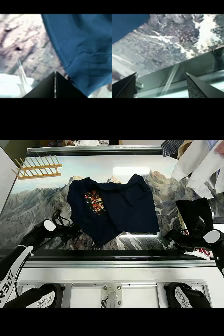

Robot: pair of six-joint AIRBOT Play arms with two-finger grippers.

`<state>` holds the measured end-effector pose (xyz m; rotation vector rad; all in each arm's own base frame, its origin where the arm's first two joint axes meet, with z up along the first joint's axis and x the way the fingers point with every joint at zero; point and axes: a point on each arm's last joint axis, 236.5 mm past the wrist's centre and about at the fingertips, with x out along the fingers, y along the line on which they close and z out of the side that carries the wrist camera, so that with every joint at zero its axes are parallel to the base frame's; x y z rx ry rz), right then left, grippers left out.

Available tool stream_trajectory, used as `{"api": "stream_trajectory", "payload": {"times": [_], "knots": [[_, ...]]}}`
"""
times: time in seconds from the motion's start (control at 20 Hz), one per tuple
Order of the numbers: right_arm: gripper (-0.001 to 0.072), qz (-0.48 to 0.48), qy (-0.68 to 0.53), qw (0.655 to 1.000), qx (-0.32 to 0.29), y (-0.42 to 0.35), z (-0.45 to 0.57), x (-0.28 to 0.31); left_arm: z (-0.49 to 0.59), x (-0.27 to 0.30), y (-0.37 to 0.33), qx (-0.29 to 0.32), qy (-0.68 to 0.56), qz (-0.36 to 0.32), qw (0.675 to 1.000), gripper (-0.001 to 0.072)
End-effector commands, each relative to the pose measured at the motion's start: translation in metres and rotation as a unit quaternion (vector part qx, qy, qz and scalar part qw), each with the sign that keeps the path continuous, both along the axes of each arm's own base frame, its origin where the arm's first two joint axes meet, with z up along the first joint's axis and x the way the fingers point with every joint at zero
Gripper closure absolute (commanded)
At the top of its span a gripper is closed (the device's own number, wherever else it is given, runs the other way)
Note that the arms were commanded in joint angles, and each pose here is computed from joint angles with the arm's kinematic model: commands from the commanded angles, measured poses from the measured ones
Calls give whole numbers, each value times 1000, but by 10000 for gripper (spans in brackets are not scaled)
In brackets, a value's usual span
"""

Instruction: Fold the clothes and pants, and hang the long-sleeved shirts on hangers.

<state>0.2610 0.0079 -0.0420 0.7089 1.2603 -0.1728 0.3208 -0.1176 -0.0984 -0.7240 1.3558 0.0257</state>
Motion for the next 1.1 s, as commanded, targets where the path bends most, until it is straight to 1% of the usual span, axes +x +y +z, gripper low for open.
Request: {"api": "stream_trajectory", "payload": {"times": [0.0, 0.2, 0.25, 0.3, 0.35, 0.4, 0.5, 0.75, 0.95, 1.0, 1.05], "knots": [[60, 1, -14, 1000, -3, 0, 6, 1, -7, 6, -18, -7, -10, 5, 1000, 699], [60, 1, -26, 1000, -6, 0, 12, 2, -5, 11, -27, -7, -25, 7, 1000, 699], [60, 1, -28, 1000, -7, 0, 13, 3, -4, 13, -27, -6, -29, 8, 1000, 690], [60, 1, -29, 1000, -7, 0, 14, 3, -4, 15, -27, -7, -32, 12, 999, 446], [60, 1, -30, 1000, -7, 0, 15, 3, -4, 15, -27, -10, -28, 22, 999, 146], [60, 1, -32, 999, -8, 0, 15, 3, -4, 15, -27, -13, -23, 31, 999, 131], [60, 1, -33, 999, -8, 0, 16, 3, -7, 14, -27, -14, -18, 35, 999, 132], [60, 0, -34, 999, -6, 1, 17, 3, -24, 13, -44, -61, 28, 76, 995, 132], [60, -1, -43, 999, -8, 1, 20, 5, -26, 25, -71, -59, 23, 38, 997, 132], [60, -1, -43, 999, -7, 0, 20, 5, -28, 26, -79, -60, 30, 27, 997, 159], [60, -1, -43, 999, -8, 1, 20, 5, -29, 28, -84, -61, 38, 17, 997, 388]]}}
